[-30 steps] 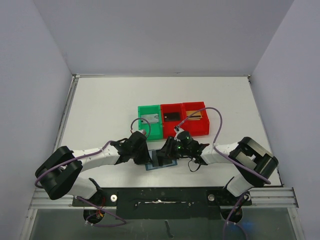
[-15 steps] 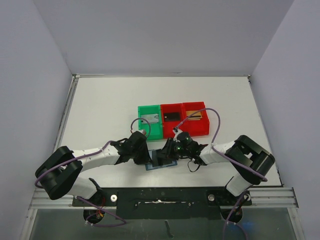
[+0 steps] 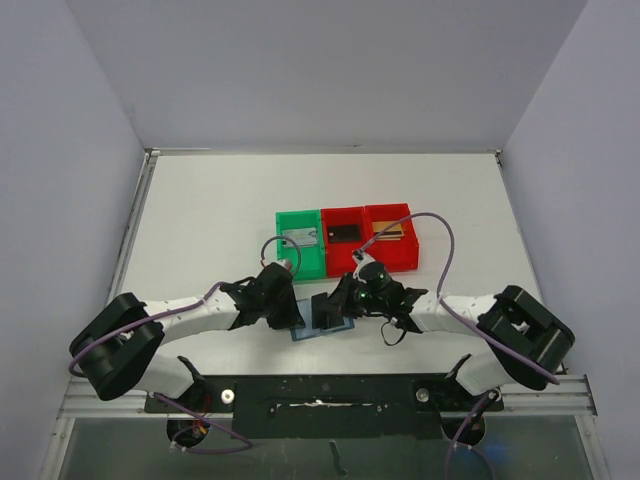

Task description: Take the credit cards out of the card holder

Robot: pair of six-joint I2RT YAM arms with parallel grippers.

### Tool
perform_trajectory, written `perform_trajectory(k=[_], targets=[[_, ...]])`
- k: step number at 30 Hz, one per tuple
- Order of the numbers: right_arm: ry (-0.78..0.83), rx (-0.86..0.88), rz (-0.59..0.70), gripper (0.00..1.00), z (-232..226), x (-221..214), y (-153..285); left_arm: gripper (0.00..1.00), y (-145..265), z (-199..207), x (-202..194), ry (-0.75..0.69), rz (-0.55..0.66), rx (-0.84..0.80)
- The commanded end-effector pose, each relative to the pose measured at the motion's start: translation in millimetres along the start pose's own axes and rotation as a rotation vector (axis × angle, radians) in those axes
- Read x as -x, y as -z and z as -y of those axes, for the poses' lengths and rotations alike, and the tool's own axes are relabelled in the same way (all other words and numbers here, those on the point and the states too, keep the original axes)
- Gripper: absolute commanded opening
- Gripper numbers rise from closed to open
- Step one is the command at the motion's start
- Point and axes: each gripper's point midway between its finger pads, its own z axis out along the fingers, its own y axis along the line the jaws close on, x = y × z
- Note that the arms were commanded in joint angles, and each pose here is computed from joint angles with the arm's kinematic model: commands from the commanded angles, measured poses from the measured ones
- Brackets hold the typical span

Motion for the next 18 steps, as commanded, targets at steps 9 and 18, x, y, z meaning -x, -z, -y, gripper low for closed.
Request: perform_trajectory(k=[9, 18], targets=[[0.094, -0.011, 0.255, 0.0, -14.8, 47.7, 48.8, 0.1, 12.3, -0.6, 9.0, -0.021, 0.052, 0.019], [0.1, -0.091, 0.428, 0.0, -1.5, 70.5, 80.0, 0.27, 48.9, 70.1, 47.0, -0.064, 0.151, -0.18]])
